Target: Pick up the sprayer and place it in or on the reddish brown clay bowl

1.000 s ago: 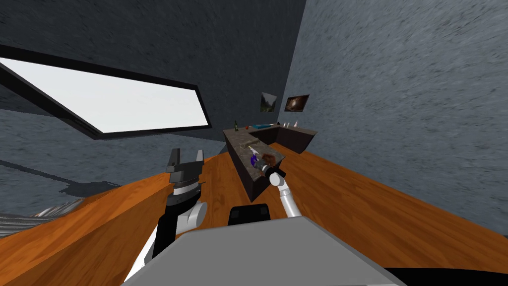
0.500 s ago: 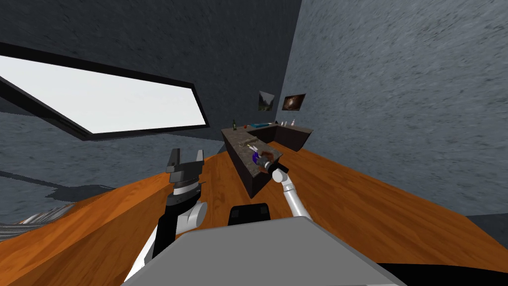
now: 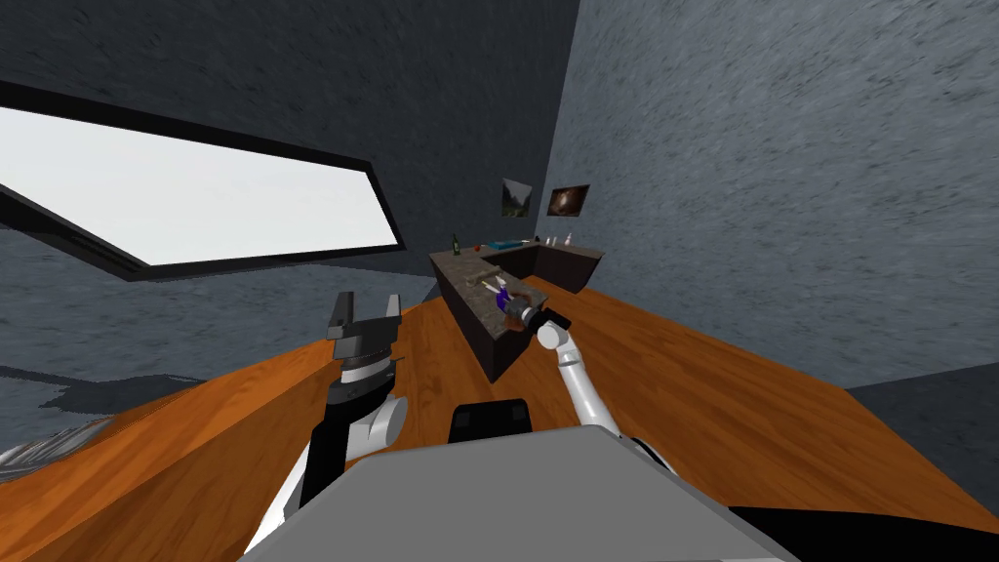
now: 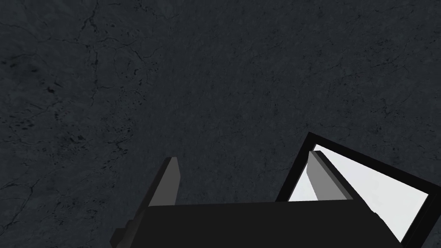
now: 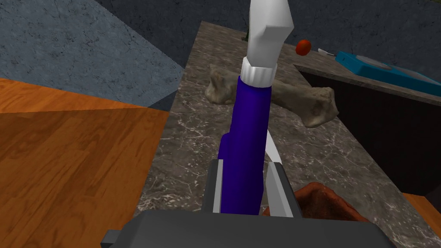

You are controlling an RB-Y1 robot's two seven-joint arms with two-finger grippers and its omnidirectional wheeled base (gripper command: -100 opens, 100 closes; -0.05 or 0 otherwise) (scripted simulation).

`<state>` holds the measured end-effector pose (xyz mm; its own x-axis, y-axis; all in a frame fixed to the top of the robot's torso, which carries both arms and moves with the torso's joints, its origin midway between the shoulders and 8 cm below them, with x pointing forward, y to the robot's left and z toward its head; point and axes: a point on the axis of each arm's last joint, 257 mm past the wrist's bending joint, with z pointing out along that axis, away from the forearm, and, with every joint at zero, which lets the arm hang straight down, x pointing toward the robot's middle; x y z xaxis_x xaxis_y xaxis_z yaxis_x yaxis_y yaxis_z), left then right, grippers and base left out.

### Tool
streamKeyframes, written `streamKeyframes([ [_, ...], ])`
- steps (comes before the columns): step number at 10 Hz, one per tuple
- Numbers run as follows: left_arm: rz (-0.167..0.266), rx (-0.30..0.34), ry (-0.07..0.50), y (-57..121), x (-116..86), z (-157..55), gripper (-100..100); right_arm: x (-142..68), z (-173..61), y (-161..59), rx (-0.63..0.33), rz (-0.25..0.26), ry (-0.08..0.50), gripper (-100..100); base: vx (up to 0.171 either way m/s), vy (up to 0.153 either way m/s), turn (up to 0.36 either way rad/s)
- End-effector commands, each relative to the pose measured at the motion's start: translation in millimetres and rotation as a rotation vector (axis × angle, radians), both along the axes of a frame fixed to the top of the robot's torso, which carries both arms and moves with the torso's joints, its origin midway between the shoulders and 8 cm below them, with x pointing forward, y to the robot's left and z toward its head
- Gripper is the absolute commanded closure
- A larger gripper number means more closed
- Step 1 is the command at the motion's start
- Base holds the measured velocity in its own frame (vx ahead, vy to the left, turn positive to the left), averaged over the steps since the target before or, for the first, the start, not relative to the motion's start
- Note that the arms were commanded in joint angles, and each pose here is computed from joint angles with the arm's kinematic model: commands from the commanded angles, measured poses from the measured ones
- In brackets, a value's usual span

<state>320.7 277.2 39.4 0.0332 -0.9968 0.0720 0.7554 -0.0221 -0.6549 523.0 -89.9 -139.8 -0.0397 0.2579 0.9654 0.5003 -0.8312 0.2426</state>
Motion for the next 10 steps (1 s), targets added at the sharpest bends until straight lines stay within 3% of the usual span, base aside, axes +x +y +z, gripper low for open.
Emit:
streamKeyframes([
  [1, 0.000, 0.000, 0.000, 0.0, 0, 0, 0, -1, 15, 2, 0.018, 0.005, -0.009, 100, -0.075, 0.007, -0.036],
  [4, 0.000, 0.000, 0.000, 0.0, 0, 0, 0, -2, 41, 5, 0.072, 0.014, -0.007, 100, -0.010, -0.024, -0.023],
  [10, 0.000, 0.000, 0.000, 0.1, 0, 0, 0, -10, 51, -2, 0.105, 0.026, 0.041, 100, 0.053, -0.049, 0.011],
])
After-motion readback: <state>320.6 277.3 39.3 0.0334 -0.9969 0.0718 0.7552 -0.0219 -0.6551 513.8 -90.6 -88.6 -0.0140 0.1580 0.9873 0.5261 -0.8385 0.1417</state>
